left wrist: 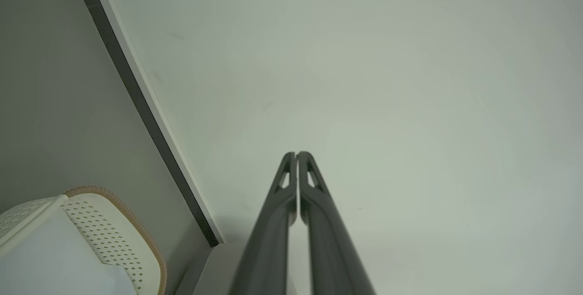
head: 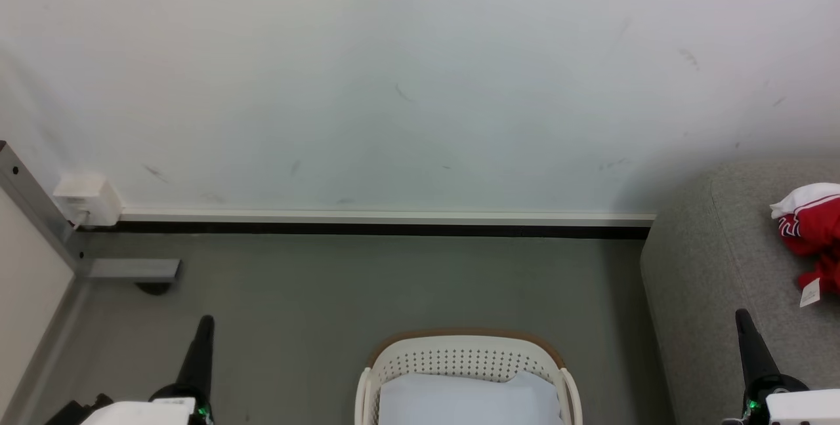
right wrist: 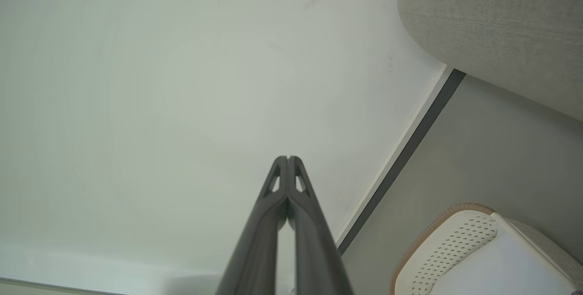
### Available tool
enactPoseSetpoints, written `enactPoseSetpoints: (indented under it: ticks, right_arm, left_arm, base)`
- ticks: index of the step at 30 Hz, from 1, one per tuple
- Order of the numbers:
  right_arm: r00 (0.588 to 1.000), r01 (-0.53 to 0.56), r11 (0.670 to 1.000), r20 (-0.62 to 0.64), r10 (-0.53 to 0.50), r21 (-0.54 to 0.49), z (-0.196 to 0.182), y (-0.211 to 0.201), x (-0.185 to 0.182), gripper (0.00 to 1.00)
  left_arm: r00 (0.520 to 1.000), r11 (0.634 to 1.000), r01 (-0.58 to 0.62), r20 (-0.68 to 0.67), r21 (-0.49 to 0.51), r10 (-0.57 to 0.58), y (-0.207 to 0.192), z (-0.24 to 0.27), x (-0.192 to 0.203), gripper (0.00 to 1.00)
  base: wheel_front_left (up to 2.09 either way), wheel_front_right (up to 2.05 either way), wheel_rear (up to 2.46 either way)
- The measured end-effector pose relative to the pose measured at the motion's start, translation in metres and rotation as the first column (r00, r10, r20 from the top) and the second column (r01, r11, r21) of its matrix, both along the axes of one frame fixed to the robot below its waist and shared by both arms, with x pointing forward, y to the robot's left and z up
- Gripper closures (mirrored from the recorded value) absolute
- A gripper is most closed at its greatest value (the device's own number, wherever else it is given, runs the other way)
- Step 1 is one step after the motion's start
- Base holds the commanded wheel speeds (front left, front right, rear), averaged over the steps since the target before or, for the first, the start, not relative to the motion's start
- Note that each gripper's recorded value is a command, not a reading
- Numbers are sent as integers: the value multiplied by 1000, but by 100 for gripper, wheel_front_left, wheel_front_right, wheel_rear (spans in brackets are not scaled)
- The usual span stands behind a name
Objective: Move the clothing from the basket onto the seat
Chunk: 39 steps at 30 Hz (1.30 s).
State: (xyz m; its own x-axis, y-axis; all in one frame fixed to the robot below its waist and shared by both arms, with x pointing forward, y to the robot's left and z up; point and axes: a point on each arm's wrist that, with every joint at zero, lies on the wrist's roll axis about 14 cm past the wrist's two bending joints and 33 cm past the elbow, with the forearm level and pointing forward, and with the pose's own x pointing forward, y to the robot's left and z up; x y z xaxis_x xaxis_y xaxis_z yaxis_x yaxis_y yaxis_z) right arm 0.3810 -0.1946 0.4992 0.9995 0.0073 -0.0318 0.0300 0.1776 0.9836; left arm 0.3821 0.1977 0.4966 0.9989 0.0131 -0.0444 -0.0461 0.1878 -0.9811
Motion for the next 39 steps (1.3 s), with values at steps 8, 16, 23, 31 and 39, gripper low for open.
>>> enactPoseSetpoints:
  ticks: [8, 16, 23, 31, 39]
  right_arm:
    - [1000, 5, 998, 5, -5, 58, 1, -2, 2, 100]
    - [1000, 8, 994, 12, -9, 109, 3, -4, 4, 100]
    - [1000, 9, 989, 16, -12, 149, 4, -5, 5, 100]
    - [1000, 7, 983, 19, -11, 181, 4, -5, 6, 100]
    - [1000, 8, 983, 20, -11, 182, 4, -5, 6, 100]
  left_arm:
    - [1000, 998, 4, 7, -60, -3, 0, 1, 2, 100]
    - [1000, 993, 9, 17, -118, -7, 0, 4, 4, 100]
    - [1000, 986, 11, 28, -165, -6, 1, 6, 5, 100]
    - [999, 982, 13, 34, -188, -6, 1, 7, 6, 100]
    - [999, 982, 13, 34, -188, -6, 1, 7, 6, 100]
  base:
    - [0, 0, 0]
    - [0, 0, 0]
    - [0, 0, 0]
    - [0, 0, 0]
    - [0, 0, 0]
